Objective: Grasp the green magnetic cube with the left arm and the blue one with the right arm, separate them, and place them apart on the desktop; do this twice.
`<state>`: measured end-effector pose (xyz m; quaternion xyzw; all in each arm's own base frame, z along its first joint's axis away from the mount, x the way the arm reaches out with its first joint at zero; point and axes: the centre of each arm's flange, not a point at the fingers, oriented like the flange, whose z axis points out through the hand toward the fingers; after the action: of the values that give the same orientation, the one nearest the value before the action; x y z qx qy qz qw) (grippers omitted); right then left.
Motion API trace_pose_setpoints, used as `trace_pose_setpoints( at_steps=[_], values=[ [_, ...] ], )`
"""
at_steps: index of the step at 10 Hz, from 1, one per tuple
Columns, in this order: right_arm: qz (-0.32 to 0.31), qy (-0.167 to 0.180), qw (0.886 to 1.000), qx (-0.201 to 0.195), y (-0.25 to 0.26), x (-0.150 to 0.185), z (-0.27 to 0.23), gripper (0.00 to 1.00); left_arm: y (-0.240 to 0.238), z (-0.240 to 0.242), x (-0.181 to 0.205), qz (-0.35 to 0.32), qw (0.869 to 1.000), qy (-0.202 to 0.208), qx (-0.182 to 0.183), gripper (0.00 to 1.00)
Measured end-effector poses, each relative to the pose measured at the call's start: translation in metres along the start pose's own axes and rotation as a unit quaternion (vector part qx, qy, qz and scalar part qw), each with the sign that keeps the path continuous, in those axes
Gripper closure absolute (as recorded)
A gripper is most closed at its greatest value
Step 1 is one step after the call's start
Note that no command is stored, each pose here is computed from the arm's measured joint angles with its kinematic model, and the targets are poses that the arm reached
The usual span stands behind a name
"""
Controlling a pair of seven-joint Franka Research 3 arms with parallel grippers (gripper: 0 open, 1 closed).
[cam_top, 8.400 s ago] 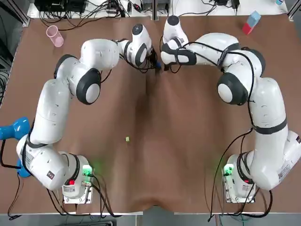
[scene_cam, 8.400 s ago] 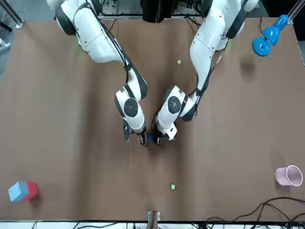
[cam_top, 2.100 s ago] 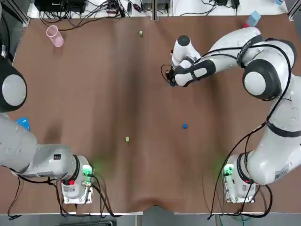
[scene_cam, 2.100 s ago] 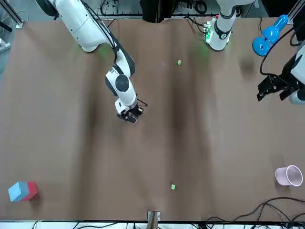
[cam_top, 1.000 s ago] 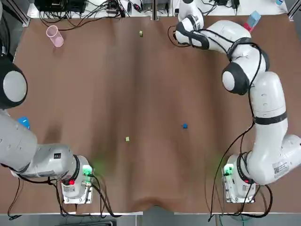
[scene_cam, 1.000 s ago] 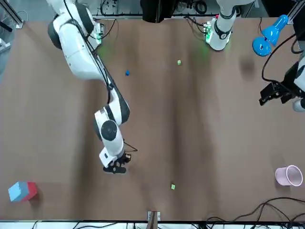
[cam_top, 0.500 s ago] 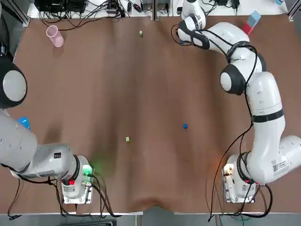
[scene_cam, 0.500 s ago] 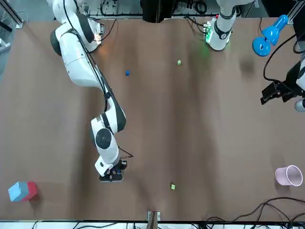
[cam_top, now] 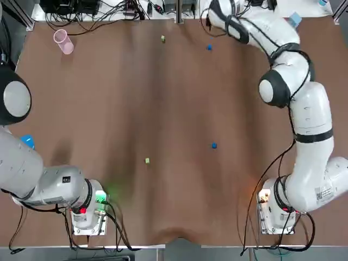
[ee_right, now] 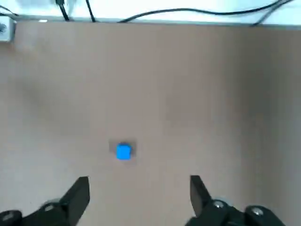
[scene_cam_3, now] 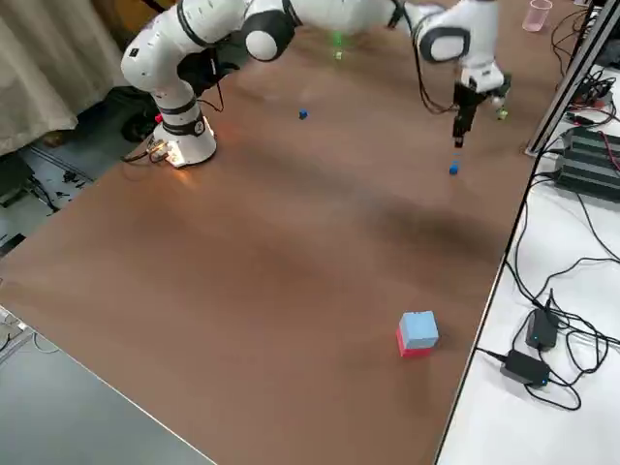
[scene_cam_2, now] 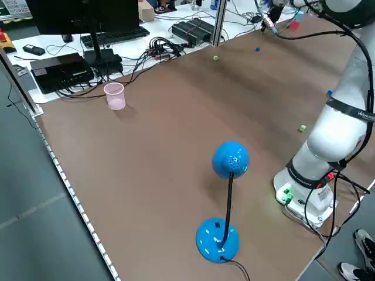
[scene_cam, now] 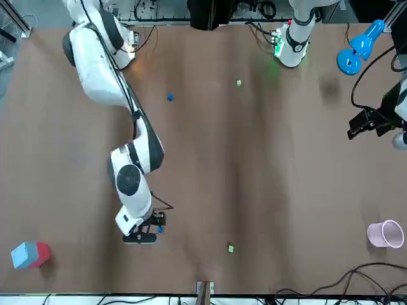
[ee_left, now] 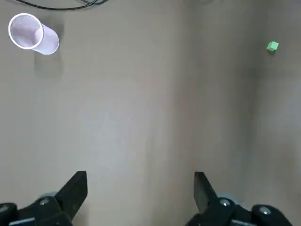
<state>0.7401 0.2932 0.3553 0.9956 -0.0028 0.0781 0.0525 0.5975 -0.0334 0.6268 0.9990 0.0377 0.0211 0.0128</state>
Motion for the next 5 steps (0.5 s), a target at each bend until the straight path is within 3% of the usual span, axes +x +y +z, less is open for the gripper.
trace_pose_setpoints(
  at_steps=[3, 5],
  values=[
    [-0.004, -0.014, 1.000, 0.004, 0.039, -0.023, -0.142, 0.04, -0.001, 0.001, 0.000, -0.001, 1.000, -0.001, 0.000, 0.00],
    [-0.009, -0.020, 1.000, 0.011, 0.092, -0.053, -0.203, 0.04, -0.001, 0.002, 0.001, -0.001, 1.000, -0.002, 0.000, 0.00]
  ],
)
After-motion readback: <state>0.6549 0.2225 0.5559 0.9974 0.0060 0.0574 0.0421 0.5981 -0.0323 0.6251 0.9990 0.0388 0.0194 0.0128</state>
